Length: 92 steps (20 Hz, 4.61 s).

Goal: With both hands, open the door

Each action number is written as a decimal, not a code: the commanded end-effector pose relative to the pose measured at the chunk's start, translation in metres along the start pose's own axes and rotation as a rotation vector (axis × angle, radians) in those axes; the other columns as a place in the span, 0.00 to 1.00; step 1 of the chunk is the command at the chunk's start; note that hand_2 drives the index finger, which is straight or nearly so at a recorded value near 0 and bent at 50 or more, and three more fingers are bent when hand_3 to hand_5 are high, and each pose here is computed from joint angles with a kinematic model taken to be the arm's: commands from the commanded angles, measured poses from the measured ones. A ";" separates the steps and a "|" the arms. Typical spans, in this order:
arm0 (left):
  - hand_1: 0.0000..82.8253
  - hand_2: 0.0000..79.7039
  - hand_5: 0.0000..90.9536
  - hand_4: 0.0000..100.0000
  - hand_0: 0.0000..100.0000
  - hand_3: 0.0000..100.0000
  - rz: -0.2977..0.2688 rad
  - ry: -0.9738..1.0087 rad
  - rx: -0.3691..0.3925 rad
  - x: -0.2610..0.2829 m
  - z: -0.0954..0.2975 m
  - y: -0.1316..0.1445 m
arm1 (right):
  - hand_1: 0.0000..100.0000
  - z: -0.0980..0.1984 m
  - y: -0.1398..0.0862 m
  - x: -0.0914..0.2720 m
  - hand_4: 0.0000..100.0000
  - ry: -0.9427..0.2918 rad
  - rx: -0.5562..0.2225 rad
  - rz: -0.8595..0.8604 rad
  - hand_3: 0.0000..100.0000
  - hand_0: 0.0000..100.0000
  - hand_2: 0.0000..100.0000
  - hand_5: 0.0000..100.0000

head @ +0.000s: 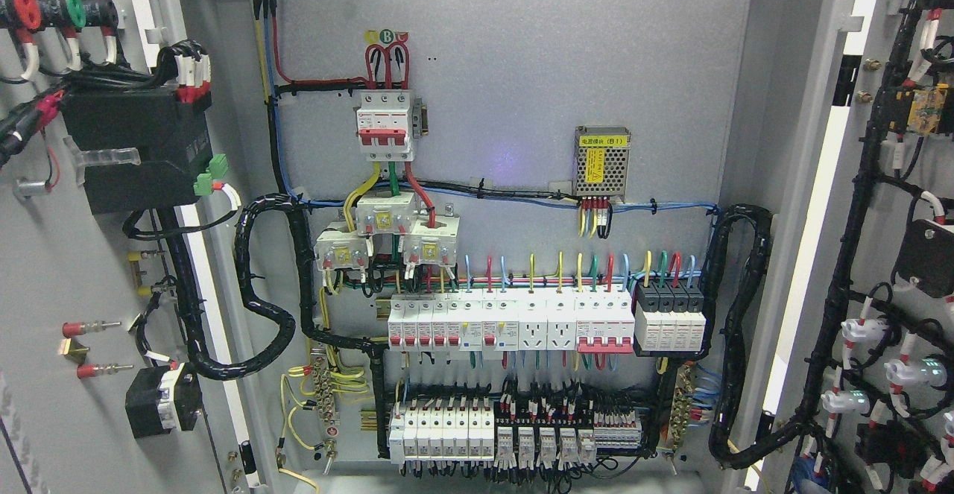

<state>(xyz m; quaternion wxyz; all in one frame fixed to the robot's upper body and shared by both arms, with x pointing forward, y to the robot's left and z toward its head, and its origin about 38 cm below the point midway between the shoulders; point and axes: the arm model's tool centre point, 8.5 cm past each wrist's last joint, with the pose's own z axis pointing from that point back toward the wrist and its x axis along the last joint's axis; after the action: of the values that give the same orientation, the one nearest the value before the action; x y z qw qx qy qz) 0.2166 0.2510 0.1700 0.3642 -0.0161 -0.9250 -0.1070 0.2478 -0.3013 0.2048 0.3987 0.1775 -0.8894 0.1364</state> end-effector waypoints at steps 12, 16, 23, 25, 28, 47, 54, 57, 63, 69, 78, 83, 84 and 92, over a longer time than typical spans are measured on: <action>0.00 0.00 0.00 0.04 0.00 0.00 -0.091 -0.007 0.079 0.010 0.010 0.061 | 0.00 0.013 -0.017 0.003 0.00 0.009 -0.061 0.006 0.00 0.00 0.00 0.00; 0.00 0.00 0.00 0.04 0.00 0.00 -0.106 -0.004 0.099 0.013 0.012 0.076 | 0.00 0.018 -0.012 0.004 0.00 0.019 -0.008 0.010 0.00 0.00 0.00 0.00; 0.00 0.00 0.00 0.04 0.00 0.00 -0.133 0.022 0.128 0.009 0.019 0.091 | 0.00 0.021 -0.016 0.002 0.00 0.034 -0.018 0.004 0.00 0.00 0.00 0.00; 0.00 0.00 0.00 0.04 0.00 0.00 -0.147 0.027 0.136 0.010 0.021 0.095 | 0.00 0.022 -0.018 0.001 0.00 0.036 -0.029 -0.004 0.00 0.00 0.00 0.00; 0.00 0.00 0.00 0.04 0.00 0.00 -0.153 0.046 0.152 0.009 0.025 0.101 | 0.00 0.022 -0.024 0.003 0.00 0.034 -0.047 -0.008 0.00 0.00 0.00 0.00; 0.00 0.00 0.00 0.04 0.00 0.00 -0.174 0.135 0.230 0.003 0.018 0.141 | 0.00 0.028 -0.055 0.012 0.00 0.020 -0.103 0.036 0.00 0.00 0.00 0.00; 0.00 0.00 0.00 0.04 0.00 0.00 -0.187 0.142 0.260 -0.007 0.009 0.156 | 0.00 0.034 -0.064 0.010 0.00 0.027 -0.123 0.031 0.00 0.00 0.00 0.00; 0.00 0.00 0.00 0.04 0.00 0.00 -0.189 0.169 0.274 -0.010 0.008 0.163 | 0.00 0.036 -0.068 0.011 0.00 0.031 -0.128 0.042 0.00 0.00 0.00 0.00; 0.00 0.00 0.00 0.04 0.00 0.00 -0.206 0.198 0.288 -0.013 0.012 0.174 | 0.00 0.041 -0.075 0.009 0.00 0.046 -0.116 0.046 0.00 0.00 0.00 0.00; 0.00 0.00 0.00 0.04 0.00 0.00 -0.215 0.223 0.309 -0.015 0.012 0.186 | 0.00 0.043 -0.079 0.009 0.00 0.038 -0.137 0.030 0.00 0.00 0.00 0.00; 0.00 0.00 0.00 0.04 0.00 0.00 -0.213 0.265 0.351 -0.022 0.014 0.208 | 0.00 0.045 -0.088 0.011 0.00 0.030 -0.168 0.025 0.00 0.00 0.00 0.00; 0.00 0.00 0.00 0.04 0.00 0.00 -0.215 0.288 0.384 -0.031 0.020 0.217 | 0.00 0.045 -0.090 0.014 0.00 0.027 -0.149 0.035 0.00 0.00 0.00 0.00; 0.00 0.00 0.00 0.04 0.00 0.00 -0.212 0.299 0.389 -0.034 0.020 0.220 | 0.00 0.046 -0.090 0.013 0.00 0.032 -0.142 0.036 0.00 0.00 0.00 0.00; 0.00 0.00 0.00 0.04 0.00 0.00 -0.210 0.370 0.427 -0.052 0.017 0.249 | 0.00 0.051 -0.098 0.009 0.00 0.047 -0.158 0.051 0.00 0.00 0.00 0.00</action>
<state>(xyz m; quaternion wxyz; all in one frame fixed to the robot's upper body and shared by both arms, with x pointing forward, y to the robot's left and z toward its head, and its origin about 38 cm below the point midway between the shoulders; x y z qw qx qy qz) 0.2640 0.4686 0.1805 0.4872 0.1543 -0.8589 0.0329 0.2484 -0.3993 0.1932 0.4207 0.1357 -0.8928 0.0861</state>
